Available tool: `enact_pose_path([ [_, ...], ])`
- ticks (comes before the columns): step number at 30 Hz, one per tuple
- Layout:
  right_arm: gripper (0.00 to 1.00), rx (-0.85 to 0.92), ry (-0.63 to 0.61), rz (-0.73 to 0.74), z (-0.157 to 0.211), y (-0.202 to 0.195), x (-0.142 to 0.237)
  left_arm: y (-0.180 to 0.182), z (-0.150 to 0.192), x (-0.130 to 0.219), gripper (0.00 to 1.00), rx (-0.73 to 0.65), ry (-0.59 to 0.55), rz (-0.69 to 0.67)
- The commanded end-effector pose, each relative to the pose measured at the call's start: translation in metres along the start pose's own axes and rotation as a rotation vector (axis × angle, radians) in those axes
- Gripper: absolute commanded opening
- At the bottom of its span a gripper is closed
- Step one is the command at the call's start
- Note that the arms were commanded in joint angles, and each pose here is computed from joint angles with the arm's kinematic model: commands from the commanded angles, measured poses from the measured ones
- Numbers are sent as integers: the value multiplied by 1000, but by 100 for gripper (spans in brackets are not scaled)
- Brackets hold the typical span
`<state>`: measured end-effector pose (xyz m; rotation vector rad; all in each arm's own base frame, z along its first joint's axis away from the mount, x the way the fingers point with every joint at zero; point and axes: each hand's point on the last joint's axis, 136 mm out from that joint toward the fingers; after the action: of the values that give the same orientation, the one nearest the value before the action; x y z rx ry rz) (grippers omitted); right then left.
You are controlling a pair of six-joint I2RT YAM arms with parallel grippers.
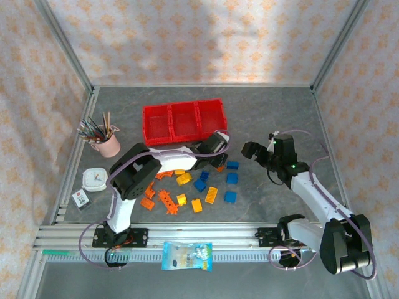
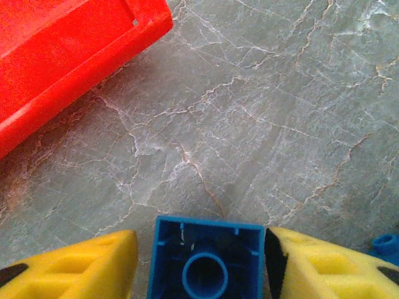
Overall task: Sort the legos into containers by color
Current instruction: Pick up the lego from the center of the table, then place the lego in the container.
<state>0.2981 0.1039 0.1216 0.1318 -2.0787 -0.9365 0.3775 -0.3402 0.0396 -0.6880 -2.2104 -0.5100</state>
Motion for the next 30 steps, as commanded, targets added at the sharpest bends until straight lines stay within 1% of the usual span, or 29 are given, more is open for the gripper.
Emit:
enact_pose_path([
  [1, 100, 31, -19, -30, -6, 9, 6, 5, -5, -1, 52, -10, -10, -20],
  [4, 100, 41, -18, -36, -7, 11, 6, 6, -6, 1, 45, -3, -19, -22],
  [6, 100, 52, -16, -45, -7, 14, 7, 7, -9, 5, 37, 3, -23, -24],
  [8, 100, 59, -21, -48, -9, 16, 9, 8, -12, 11, 33, 13, -41, -22],
  [12, 100, 81, -17, -64, -11, 23, 11, 12, -15, 27, 30, 51, -79, -24],
  [13, 100, 84, -13, -68, -10, 24, 11, 15, -24, 40, 29, 69, -112, -23],
  [18, 100, 126, 2, -101, -7, 42, 14, 32, -27, 77, 28, 164, -175, -59],
  [22, 100, 158, 29, -143, 0, 63, 12, 60, -24, 109, 26, 287, -211, -125],
  [26, 100, 197, 57, -192, 12, 87, 4, 103, -23, 146, 23, 446, -269, -201],
  [30, 100, 245, 83, -241, 29, 114, -5, 147, -20, 174, 22, 540, -311, -315],
])
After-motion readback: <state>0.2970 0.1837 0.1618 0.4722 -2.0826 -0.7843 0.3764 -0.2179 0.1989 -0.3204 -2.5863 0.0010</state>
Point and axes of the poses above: each hand's point on the last joint's axis, 136 mm out from that joint toward the fingers, its own x axis back along the fingers, its own y axis along the line the jaws close on, z = x × y, and after that the axes turned 11 degrees about -x, right-handed
